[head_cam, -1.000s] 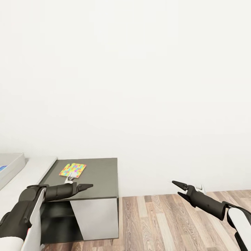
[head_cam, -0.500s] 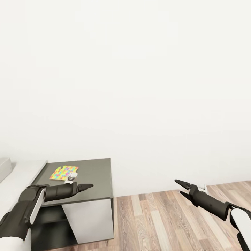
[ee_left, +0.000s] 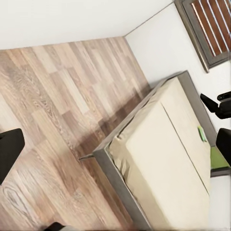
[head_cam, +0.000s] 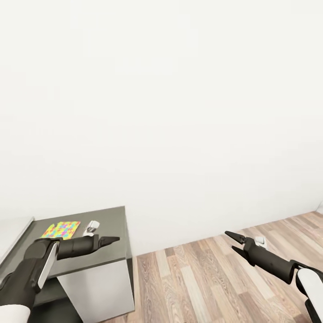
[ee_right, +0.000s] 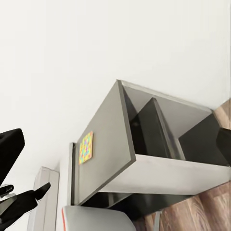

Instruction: Put all the toys in the child's room - the three board games (two on the bed and one on the table), the two jigsaw puzzles on the table, and the tennis ball on the table - inside the toy box on the table in the child's room.

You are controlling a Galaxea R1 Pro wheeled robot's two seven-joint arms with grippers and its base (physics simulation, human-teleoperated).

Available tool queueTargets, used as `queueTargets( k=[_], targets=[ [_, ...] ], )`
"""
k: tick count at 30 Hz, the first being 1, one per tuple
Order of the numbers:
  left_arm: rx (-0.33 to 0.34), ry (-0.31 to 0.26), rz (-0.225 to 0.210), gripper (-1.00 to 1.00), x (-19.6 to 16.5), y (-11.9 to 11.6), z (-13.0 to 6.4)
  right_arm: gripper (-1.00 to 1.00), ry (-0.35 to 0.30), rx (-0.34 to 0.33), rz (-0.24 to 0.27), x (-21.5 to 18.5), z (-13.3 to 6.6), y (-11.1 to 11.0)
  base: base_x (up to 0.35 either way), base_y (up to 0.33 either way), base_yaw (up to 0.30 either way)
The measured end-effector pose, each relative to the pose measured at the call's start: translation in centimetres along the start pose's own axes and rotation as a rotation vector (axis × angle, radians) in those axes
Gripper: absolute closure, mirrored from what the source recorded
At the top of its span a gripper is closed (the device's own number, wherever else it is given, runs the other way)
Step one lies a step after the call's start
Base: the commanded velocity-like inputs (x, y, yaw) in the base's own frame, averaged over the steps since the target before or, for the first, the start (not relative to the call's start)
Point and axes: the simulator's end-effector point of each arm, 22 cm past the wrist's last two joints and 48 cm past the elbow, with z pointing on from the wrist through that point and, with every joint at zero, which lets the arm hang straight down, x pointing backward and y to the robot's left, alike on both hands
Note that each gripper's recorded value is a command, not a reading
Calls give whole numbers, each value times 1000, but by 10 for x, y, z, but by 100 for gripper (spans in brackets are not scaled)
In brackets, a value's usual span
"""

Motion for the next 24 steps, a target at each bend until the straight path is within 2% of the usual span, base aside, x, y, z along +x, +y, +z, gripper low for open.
queueTargets(
  k=[9, 16, 24],
  targets=[
    [-1, -1, 1, -100, -1, 0, 0, -100, 2, 2, 4, 1, 0, -2, -13, 0, -281],
    [1, 0, 0, -100, -1, 0, 1, -100, 1, 3, 5, 0, 0, -2, -181, 0, -281],
    [2, 0, 1, -100, -1, -1, 1, -100, 1, 6, 4, -1, -1, -3, -43, 0, -281]
  ],
)
